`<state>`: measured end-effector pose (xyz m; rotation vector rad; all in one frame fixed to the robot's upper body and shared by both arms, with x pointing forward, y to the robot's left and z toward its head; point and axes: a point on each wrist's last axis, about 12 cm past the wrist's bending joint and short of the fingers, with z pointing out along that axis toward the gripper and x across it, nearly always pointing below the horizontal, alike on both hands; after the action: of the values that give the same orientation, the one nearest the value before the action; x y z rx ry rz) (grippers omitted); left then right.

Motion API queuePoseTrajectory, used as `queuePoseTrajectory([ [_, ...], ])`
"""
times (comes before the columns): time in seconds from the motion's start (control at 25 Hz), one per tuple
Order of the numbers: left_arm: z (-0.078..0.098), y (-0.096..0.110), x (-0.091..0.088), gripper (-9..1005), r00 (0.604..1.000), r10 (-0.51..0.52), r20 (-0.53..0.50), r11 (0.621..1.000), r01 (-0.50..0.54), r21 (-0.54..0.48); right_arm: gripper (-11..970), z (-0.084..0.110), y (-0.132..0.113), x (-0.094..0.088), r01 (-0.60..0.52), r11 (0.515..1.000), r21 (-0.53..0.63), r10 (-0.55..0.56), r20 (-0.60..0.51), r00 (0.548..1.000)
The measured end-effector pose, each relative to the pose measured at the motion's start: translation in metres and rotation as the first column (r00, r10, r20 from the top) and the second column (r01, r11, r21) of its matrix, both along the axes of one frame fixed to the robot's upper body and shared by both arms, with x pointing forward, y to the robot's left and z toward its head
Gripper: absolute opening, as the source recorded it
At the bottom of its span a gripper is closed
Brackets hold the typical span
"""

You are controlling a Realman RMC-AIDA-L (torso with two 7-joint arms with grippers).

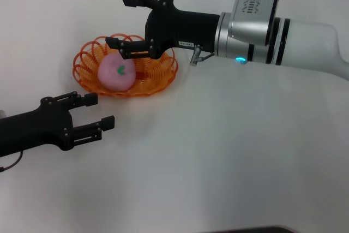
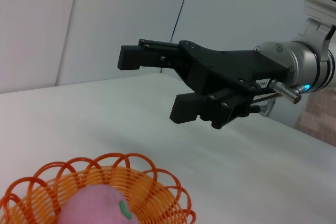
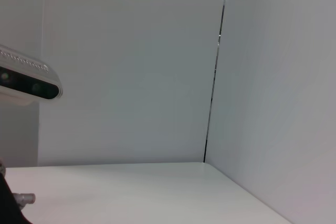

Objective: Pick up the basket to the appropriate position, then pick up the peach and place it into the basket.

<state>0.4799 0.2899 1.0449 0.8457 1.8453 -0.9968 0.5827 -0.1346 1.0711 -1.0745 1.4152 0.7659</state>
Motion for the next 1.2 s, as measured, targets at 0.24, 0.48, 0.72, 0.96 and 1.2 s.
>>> queuePoseTrajectory([
  [0.24, 0.000, 0.000, 0.000, 750, 1.000, 0.003, 0.003, 1.000, -0.003, -0.005, 956, 0.000, 0.000, 0.000, 0.000, 1.000, 0.000, 0.000, -0.001, 1.000],
  [0.48, 0.001, 0.000, 0.000, 750, 1.000, 0.003, 0.003, 1.000, -0.003, -0.006, 955, 0.003, -0.003, 0.002, 0.000, 1.000, 0.029, 0.001, -0.046, 0.999],
  [0.72, 0.001, -0.001, 0.001, 751, 1.000, 0.002, 0.005, 1.000, -0.002, -0.008, 955, 0.005, -0.018, -0.001, -0.023, 0.999, 0.036, 0.026, -0.085, 0.996],
  [0.96, 0.002, 0.000, 0.004, 751, 1.000, 0.007, 0.010, 1.000, -0.007, -0.005, 956, 0.005, -0.052, -0.017, -0.043, 0.999, 0.029, 0.047, -0.123, 0.991],
  [1.2, 0.002, -0.002, 0.005, 751, 1.000, 0.008, 0.008, 1.000, -0.008, -0.010, 956, 0.011, -0.095, -0.040, -0.044, 0.998, -0.044, 0.035, -0.185, 0.982],
])
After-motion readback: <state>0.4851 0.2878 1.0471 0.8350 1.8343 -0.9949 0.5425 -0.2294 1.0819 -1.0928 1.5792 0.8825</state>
